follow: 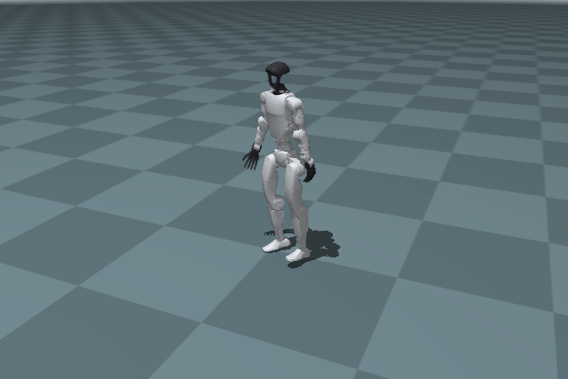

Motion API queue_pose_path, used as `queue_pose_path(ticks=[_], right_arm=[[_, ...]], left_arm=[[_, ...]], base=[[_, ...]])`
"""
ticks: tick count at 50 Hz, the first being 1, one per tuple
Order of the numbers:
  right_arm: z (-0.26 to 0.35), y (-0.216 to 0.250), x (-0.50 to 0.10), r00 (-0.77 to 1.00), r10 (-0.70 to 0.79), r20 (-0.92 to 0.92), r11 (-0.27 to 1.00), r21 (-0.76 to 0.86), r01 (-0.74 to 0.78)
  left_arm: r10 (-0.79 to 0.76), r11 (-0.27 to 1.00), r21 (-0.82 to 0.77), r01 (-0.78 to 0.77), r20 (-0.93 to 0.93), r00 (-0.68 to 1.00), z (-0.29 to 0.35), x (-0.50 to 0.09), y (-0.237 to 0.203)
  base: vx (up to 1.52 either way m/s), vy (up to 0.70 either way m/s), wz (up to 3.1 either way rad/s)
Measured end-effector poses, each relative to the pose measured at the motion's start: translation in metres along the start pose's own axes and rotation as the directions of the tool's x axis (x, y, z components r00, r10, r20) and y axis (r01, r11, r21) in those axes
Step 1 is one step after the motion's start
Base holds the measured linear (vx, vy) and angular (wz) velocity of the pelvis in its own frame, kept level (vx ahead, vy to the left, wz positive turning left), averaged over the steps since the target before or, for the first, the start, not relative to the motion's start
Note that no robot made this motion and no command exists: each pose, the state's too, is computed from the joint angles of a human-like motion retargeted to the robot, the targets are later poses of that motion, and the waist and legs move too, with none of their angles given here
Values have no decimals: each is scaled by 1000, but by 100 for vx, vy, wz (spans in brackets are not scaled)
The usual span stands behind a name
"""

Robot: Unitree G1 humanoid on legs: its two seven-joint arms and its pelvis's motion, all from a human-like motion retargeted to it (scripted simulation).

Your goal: In place motions

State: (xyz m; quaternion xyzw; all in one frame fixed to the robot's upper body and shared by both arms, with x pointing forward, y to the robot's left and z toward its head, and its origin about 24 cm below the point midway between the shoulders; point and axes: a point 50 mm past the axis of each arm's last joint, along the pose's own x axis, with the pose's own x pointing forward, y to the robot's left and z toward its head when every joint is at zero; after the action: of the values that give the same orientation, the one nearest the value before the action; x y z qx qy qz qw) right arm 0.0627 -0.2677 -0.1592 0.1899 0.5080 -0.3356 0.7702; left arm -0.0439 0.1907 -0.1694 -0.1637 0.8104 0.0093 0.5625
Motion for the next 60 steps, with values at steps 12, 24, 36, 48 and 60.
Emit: queue_pose_path(ticks=[12, 24, 36, 48, 60], right_arm=[[253, 64, -79, 618, 221, 754, 972, -119, -201], [366, 55, -241, 56, -145, 988, 989, 143, 45], [372, 58, -349, -337, -350, 874, 937, 331, -114], [307, 51, -442, -942, -273, 198, 845, 517, -136], [276, 53, -457, -968, -242, -60, 855, 459, -242]], left_arm=[[80, 995, 71, -77, -38, 996, -10, 4, 1], [28, 998, 60, -32, 78, 997, 21, -4, -1], [45, 992, 113, -51, 52, 998, 17, -2, -4], [46, 997, 57, -47, 9, 999, 3, 0, 1], [32, 999, 33, -32, 1, 999, 0, 1, -1]], base=[[10, -8, 21], [6, -8, 11], [0, -3, -3], [0, 0, 0], [0, 0, 0]])
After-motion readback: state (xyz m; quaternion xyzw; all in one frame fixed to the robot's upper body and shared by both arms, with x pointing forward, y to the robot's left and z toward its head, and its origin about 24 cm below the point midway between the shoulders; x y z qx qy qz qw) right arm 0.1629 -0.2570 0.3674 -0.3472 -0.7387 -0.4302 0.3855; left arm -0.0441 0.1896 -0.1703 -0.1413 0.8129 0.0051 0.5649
